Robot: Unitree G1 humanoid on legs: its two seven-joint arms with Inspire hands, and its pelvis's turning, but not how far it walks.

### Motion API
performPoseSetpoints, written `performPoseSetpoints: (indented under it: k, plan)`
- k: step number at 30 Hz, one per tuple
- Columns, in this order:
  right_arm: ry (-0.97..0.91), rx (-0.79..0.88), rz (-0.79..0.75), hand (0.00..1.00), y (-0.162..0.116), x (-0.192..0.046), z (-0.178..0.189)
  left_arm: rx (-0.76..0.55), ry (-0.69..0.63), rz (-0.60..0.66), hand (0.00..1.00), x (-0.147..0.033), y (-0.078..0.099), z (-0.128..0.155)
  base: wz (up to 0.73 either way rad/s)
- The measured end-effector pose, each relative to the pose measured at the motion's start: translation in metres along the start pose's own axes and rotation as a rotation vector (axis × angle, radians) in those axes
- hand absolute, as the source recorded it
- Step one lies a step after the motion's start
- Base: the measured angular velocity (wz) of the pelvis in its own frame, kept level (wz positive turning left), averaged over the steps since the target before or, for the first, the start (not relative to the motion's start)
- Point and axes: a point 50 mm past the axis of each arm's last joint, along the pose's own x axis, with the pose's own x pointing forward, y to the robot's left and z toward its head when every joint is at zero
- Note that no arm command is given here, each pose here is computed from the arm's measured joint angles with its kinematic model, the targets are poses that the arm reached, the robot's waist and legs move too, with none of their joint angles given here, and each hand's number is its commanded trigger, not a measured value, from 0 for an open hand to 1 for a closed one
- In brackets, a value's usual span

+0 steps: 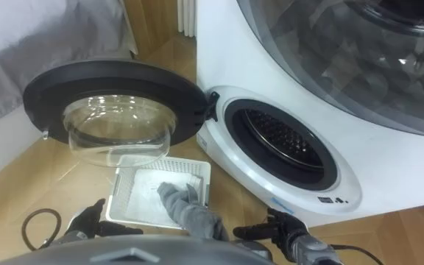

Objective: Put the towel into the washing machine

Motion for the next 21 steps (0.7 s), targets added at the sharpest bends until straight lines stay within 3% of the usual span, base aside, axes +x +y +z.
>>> performPoseSetpoints:
  k: [15, 21]
  plan:
    - [-0.009, -0.02, 0.009, 0.0, 0.002, 0.001, 0.003, 0.039, -0.023, 0.015, 0.0, 0.001, -0.001, 0.005, 0.0]
    - [-0.031, -0.041, 0.016, 0.0, 0.002, 0.003, 0.018, 0.153, -0.086, 0.026, 0.0, 0.005, -0.001, 0.027, 0.04]
